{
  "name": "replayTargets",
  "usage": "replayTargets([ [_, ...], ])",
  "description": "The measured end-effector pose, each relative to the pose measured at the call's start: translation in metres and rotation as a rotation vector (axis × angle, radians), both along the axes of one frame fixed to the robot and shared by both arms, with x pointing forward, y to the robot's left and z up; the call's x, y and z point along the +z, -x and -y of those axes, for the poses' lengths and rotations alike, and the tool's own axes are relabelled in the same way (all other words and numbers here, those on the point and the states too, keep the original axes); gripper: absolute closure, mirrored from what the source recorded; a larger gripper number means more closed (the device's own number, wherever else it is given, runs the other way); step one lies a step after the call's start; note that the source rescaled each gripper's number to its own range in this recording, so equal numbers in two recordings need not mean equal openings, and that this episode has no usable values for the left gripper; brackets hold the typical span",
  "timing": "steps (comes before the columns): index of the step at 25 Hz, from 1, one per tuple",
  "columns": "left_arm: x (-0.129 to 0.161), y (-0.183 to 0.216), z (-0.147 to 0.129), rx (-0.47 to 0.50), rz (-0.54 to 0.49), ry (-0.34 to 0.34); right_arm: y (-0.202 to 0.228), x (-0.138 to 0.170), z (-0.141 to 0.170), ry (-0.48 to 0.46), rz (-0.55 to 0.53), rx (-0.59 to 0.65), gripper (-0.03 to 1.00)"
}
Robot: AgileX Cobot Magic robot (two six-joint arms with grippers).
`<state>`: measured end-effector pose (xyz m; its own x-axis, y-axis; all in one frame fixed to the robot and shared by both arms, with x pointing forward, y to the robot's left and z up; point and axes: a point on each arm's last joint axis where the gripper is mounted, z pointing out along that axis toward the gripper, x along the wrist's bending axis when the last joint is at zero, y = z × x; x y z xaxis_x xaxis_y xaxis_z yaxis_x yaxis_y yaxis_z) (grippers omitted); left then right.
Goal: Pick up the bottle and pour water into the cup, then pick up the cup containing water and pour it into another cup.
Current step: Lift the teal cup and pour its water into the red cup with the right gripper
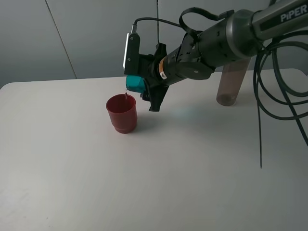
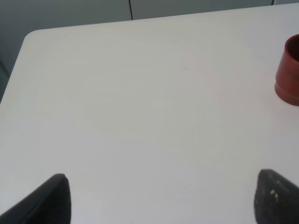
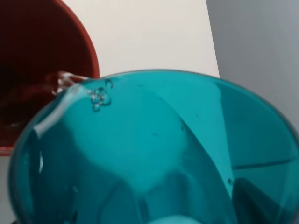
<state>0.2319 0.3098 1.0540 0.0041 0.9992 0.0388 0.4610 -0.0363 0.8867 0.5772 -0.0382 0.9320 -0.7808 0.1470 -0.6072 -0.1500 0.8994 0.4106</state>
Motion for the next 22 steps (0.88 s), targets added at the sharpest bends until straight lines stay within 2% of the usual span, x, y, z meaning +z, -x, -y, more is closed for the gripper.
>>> replayTargets([
  [11,0.000,0.000,0.000,0.000,0.000,0.000,0.008,0.001,-0.009,0.099,0.035,0.079,0.93],
  [22,0.000,0.000,0.000,0.000,0.000,0.000,0.001,0.011,-0.011,0.158,0.079,0.082,0.93],
])
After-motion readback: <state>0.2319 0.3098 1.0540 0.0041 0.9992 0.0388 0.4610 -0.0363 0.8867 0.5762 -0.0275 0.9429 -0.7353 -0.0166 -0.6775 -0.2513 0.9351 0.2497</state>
